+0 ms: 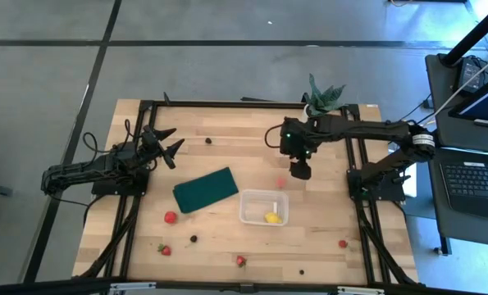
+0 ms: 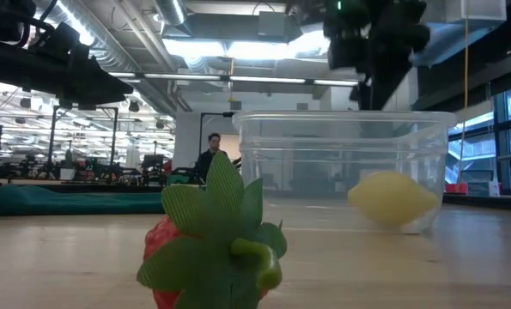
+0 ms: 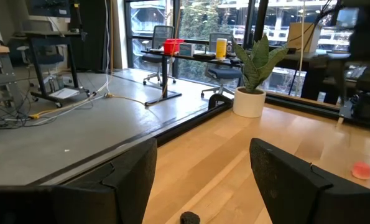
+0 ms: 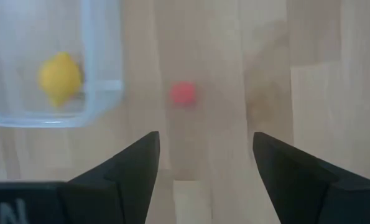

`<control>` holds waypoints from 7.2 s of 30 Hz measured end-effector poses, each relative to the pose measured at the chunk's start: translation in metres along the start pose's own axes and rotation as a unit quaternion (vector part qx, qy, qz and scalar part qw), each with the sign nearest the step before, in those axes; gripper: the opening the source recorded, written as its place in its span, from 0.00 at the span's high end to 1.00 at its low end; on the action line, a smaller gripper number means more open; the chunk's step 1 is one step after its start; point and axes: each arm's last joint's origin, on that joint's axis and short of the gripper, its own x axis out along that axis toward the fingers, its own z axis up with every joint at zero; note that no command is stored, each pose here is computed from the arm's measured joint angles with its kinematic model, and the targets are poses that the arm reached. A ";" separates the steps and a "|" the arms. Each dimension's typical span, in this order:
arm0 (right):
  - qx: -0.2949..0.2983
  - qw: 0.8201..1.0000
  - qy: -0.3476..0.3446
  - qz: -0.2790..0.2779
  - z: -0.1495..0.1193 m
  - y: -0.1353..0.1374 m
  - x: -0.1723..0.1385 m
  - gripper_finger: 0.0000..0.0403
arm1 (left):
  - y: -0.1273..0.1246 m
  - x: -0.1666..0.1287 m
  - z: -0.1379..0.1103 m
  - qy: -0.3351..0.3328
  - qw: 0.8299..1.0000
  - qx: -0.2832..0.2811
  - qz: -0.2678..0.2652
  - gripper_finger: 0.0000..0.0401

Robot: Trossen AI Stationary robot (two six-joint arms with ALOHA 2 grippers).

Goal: Pick and placing Produce into tupperware
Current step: Put the apricot into the transparent bin, then put the strawberry into the transparent bin

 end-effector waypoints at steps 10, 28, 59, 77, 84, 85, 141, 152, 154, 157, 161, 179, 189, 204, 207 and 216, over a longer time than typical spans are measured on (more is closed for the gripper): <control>-0.022 0.998 -0.047 0.044 -0.020 -0.010 0.048 0.36 | 0.000 0.000 0.000 0.000 1.000 0.000 0.000 0.38; -0.043 0.993 -0.110 0.020 -0.035 -0.011 0.082 0.36 | 0.000 0.000 0.000 0.000 1.000 -0.002 0.000 0.38; -0.083 0.992 -0.091 -0.015 -0.037 0.007 0.120 0.49 | 0.000 0.000 0.000 0.000 1.000 -0.001 0.000 0.38; -0.069 0.993 -0.091 -0.013 -0.038 0.008 0.116 0.75 | 0.000 0.000 0.000 0.000 1.000 -0.001 0.000 0.38; -0.055 0.991 -0.119 -0.027 -0.027 0.005 0.072 0.77 | 0.000 0.000 0.000 0.000 1.000 -0.001 0.000 0.38; -0.054 0.990 -0.129 -0.028 -0.023 0.006 0.063 0.77 | 0.000 0.000 0.000 0.000 1.000 -0.001 0.000 0.38; -0.015 0.998 -0.029 0.056 0.023 0.138 0.090 0.43 | 0.000 0.000 0.000 -0.001 0.999 -0.040 0.000 0.38; 0.004 0.993 0.071 0.089 -0.012 0.175 0.013 0.40 | 0.000 0.000 0.000 -0.001 0.999 -0.040 0.000 0.38; 0.006 0.993 0.085 0.084 -0.029 0.183 -0.001 0.40 | 0.000 0.000 0.000 0.000 0.999 -0.039 0.000 0.38; 0.021 0.994 0.070 0.080 -0.055 0.197 -0.020 0.40 | 0.000 0.000 0.000 0.000 0.999 -0.039 0.000 0.38; 0.070 0.995 0.034 0.062 -0.089 0.206 -0.039 0.40 | 0.000 0.000 0.000 0.000 0.999 -0.039 0.000 0.38; 0.188 0.976 0.102 -0.026 -0.194 0.202 0.030 0.40 | 0.000 0.000 0.000 0.000 0.999 -0.039 0.000 0.38; 0.193 0.974 0.116 0.010 -0.210 0.197 0.055 0.40 | 0.000 0.000 0.000 0.000 0.999 -0.039 0.000 0.38; 0.090 0.988 0.123 0.017 -0.211 0.202 0.066 0.40 | 0.000 0.000 0.000 0.000 0.999 -0.039 0.000 0.38; 0.091 0.987 0.128 0.025 -0.210 0.206 0.072 0.40 | 0.000 0.000 0.000 0.001 0.999 -0.039 0.000 0.38; 0.096 0.981 0.167 0.005 -0.214 0.212 0.094 0.40 | 0.000 0.000 0.000 0.000 0.999 -0.037 0.000 0.38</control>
